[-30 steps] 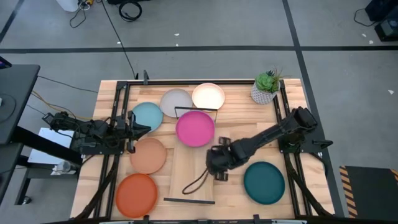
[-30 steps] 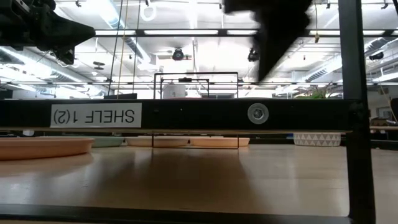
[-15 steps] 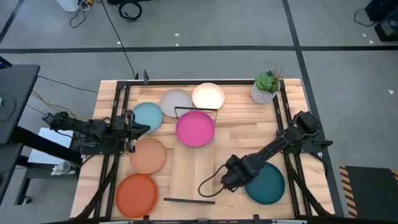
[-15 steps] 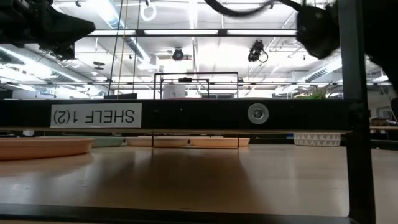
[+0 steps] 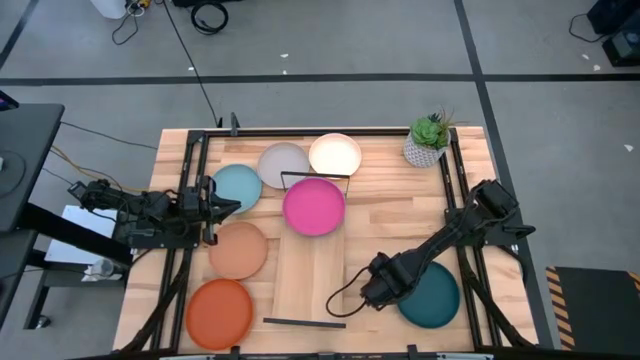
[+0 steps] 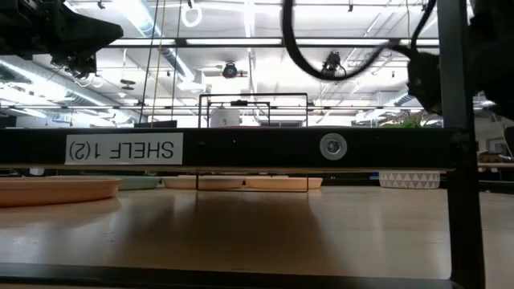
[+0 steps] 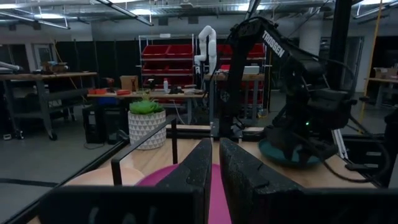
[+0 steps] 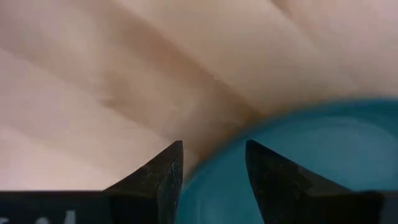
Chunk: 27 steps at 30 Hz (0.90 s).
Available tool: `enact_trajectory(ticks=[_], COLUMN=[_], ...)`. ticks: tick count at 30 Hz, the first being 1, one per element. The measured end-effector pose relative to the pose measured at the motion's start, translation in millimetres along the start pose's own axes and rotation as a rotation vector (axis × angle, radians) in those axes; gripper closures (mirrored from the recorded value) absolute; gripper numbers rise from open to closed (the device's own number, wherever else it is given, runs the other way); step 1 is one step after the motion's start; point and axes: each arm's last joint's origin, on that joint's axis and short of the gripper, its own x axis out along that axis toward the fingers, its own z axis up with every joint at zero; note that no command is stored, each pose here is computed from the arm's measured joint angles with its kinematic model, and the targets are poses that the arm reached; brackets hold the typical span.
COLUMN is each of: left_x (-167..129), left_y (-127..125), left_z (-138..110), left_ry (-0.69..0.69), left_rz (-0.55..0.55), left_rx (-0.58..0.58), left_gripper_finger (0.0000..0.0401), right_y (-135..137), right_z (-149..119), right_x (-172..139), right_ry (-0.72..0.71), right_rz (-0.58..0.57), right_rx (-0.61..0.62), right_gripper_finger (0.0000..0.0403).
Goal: Place and stack plates onto a shelf
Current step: Stack the dark green plate on top of the the pink plate on the shelf
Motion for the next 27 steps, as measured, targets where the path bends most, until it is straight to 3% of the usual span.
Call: enact_trajectory(ticks=[3,8,10,15,20,27], left_x=[0.0,0.0,0.0,0.0,0.0,0.0], left_y=[0.0,0.0,0.0,-0.1,-0.2,-0.2], left_z=[-0.1,-0.5,-0.5,-0.5,-1.4,-1.3], left_ry=[0.001,0.005,0.005,0.005,0.012,0.012], left_rz=[0.0,0.0,-0.001,-0.001,-0.004,-0.004], left_rx=[-0.011,-0.014,-0.038,-0.105,-0.112,-0.131], left_gripper_finger=[0.0362,0.0362,0.0362,0.0362,0.0362,0.0362], right_y=[-1.3,0.7,-0.6,-4.8,-1.8,4.7], right_z=[2.3,7.4,9.1,11.9,12.1,11.6], right_x=[1.2,0.3,-2.4,-14.8,-46.5,-93.4], right_ry=[0.002,0.014,0.02,-0.015,-0.079,-0.266], right_rz=[-0.003,0.026,0.023,-0.094,-0.184,-0.293], right_rx=[-0.071,-0.229,-0.289,-0.382,-0.513,-0.739], right_gripper_finger=[0.0261,0.0364,0.0387,0.0384,0.039,0.039])
